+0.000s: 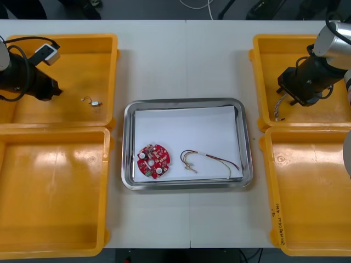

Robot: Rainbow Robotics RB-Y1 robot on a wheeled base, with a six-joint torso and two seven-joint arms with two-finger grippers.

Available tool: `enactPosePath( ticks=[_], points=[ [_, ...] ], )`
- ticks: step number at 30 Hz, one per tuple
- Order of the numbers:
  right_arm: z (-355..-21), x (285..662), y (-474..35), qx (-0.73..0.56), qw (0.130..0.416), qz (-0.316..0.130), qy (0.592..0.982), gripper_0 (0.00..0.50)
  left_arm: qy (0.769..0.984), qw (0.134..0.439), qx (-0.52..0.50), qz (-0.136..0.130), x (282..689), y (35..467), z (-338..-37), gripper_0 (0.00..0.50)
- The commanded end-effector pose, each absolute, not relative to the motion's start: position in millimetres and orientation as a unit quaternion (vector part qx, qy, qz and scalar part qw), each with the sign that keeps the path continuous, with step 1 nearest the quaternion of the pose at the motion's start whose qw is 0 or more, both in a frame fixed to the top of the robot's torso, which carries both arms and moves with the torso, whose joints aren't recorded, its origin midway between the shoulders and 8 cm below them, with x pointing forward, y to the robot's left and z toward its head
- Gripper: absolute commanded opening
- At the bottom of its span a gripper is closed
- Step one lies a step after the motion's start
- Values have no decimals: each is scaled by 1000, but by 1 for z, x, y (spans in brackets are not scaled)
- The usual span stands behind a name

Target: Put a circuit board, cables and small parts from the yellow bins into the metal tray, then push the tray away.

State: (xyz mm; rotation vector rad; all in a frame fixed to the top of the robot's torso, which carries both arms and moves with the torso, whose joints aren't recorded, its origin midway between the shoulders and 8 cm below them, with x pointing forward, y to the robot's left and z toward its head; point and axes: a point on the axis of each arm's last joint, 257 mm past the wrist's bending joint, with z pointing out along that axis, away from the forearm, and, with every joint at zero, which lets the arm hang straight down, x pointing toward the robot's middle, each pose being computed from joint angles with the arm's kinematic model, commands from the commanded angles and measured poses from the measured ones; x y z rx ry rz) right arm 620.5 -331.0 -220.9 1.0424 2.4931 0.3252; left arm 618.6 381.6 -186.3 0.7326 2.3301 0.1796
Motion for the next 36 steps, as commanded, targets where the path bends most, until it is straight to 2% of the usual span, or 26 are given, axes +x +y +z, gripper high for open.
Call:
enactPosePath(
  ticks=[1,2,4,9,14,26,34,35,36],
  points=[
    [-212,629,-309,384,209,143,888,194,893,378,241,50,640,358,-157,500],
    [-214,628,-308,383,207,142,889,99,894,381,232,48,642,357,-156,500],
    [-217,627,-309,384,205,140,889,0,894,381,229,49,643,357,-158,500],
    [-227,622,-311,385,196,136,892,0,899,378,215,50,643,363,-167,500],
    [-218,623,-311,380,200,133,893,0,900,379,208,53,645,368,-172,500],
    [-145,594,-320,353,188,101,911,0,902,384,194,48,648,369,-181,500],
    [-104,571,-325,311,193,83,927,0,902,383,192,47,648,368,-183,500],
    [-100,566,-328,302,192,81,930,0,903,383,191,46,648,368,-183,467],
    [-96,562,-329,294,190,81,933,0,902,383,191,45,648,367,-183,386]
  ],
)
